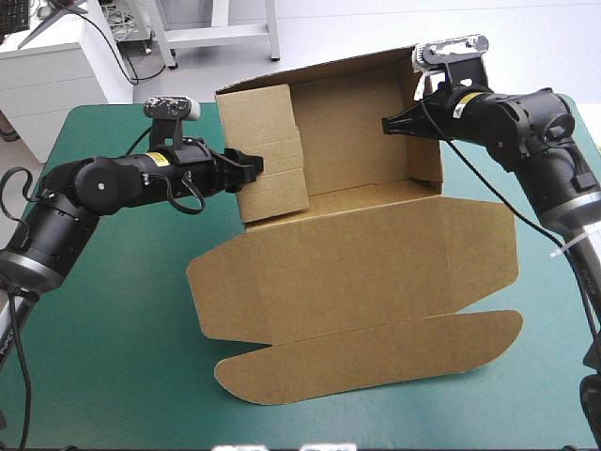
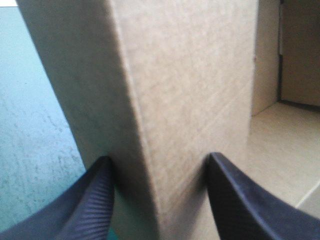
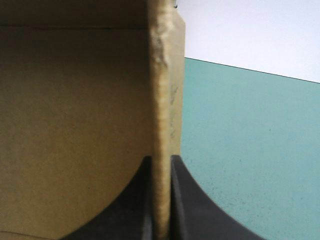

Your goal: Fold the box

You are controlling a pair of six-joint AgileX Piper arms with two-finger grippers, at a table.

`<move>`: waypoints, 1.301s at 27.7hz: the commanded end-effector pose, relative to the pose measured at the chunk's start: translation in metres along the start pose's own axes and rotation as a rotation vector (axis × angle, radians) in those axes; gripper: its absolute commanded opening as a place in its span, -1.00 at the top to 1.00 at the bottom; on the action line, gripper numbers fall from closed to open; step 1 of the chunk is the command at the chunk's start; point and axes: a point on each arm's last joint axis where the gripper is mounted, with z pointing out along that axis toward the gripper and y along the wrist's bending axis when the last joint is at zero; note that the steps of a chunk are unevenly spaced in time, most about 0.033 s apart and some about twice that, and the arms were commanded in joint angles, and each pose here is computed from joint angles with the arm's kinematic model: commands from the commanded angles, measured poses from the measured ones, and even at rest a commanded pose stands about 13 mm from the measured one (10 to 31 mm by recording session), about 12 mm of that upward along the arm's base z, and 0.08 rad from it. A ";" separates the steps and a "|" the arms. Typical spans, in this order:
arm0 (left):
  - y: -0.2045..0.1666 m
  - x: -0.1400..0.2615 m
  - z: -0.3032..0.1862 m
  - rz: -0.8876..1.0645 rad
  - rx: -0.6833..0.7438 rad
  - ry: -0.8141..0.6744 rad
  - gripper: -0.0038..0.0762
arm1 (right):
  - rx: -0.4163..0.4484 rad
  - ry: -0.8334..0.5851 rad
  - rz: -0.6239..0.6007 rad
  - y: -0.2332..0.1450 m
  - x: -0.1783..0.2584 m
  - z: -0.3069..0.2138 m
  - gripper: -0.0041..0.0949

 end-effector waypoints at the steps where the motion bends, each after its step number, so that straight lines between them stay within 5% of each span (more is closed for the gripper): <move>1: -0.019 -0.017 -0.010 -0.041 0.023 -0.148 0.32 | -0.047 -0.161 0.082 0.004 -0.020 -0.024 0.91; 4: -0.021 -0.017 0.000 -0.062 0.031 -0.155 0.79 | -0.090 -0.117 0.135 0.008 -0.016 -0.017 0.91; 6: -0.020 -0.016 0.003 -0.072 0.034 -0.148 0.92 | -0.115 -0.088 0.143 0.010 -0.013 -0.012 0.91; 17: -0.019 -0.014 0.006 -0.057 0.021 -0.119 0.92 | -0.108 0.053 0.111 0.011 0.000 -0.003 0.92; 28: 0.016 0.013 0.055 -0.057 -0.087 0.251 0.92 | -0.112 0.467 0.092 0.012 0.046 0.056 0.92; 36: 0.035 0.019 0.097 -0.089 -0.098 0.408 0.92 | -0.149 0.631 0.113 0.015 0.074 0.104 0.92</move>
